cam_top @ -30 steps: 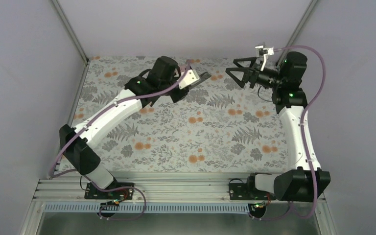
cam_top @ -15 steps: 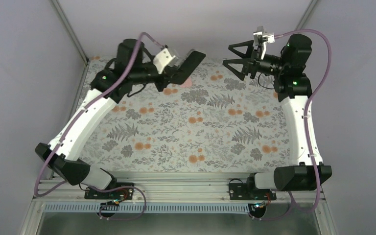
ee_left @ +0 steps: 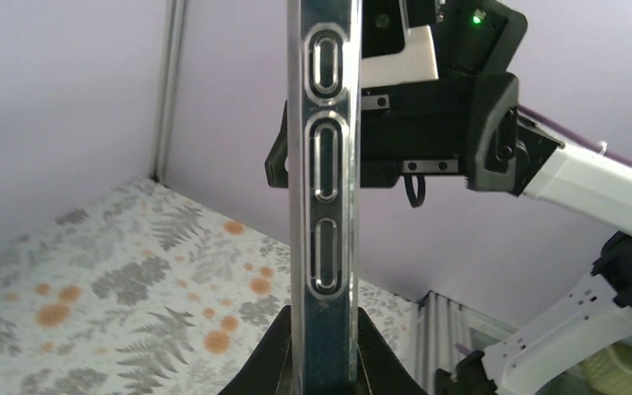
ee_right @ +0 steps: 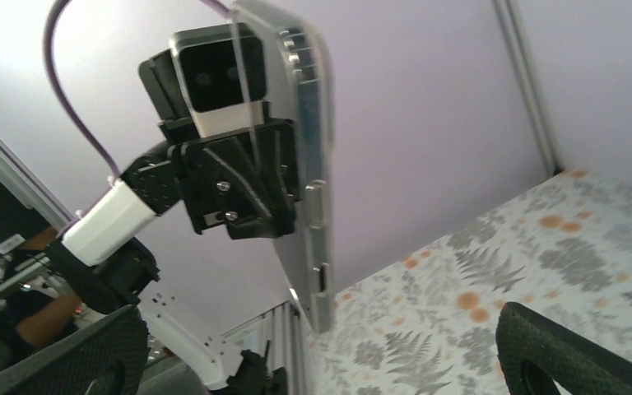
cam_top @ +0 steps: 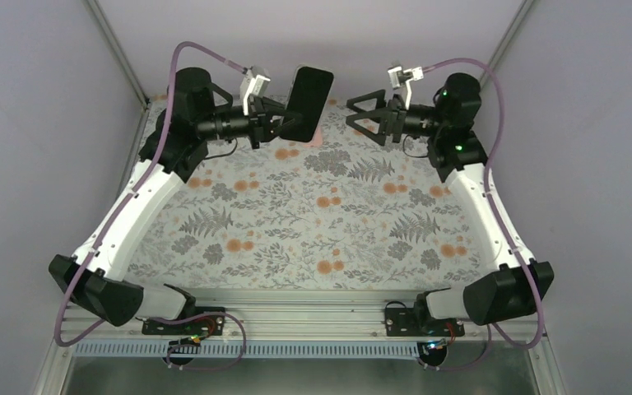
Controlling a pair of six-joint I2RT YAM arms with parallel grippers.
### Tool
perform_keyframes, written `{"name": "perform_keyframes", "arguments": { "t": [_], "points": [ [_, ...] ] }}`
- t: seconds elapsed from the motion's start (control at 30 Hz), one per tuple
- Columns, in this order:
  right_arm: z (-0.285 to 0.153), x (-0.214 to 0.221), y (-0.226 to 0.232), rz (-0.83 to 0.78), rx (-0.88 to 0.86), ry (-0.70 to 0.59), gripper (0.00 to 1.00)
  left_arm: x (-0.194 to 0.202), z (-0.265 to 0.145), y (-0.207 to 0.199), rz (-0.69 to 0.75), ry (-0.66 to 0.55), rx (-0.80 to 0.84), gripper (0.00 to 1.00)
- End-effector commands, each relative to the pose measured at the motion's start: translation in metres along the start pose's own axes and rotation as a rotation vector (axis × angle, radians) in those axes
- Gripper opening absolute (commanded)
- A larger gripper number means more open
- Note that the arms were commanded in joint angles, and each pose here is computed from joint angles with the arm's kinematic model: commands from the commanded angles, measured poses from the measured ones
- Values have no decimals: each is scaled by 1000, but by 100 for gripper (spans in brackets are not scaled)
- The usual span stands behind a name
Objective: Take the phone out of the phone case
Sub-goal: Adjust the phone.
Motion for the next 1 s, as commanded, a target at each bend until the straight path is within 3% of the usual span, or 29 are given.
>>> {"name": "perform_keyframes", "arguments": {
  "t": [0.0,0.23,0.4,0.97],
  "points": [
    [15,7,0,92,-24,-20,99,4,-1,4,-124,-97,110,2],
    [33,23,-18,218,-38,-30,100,25,-1,11,-228,-137,159,2],
    [44,27,-21,277,-72,-30,91,35,-1,12,-278,-173,200,2],
    [76,9,-24,297,-121,-37,46,50,-3,9,-337,-199,232,2]
  ]
}}
Point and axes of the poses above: each gripper's point midway between its finger pads, its own z axis out along the fingers, its own y axis along the line the jaws close on, x = y × z, the point moved 10 cm from there along -z, back along the fingers, and after that the axes turned 12 degrees about z, right-handed, at the moved point
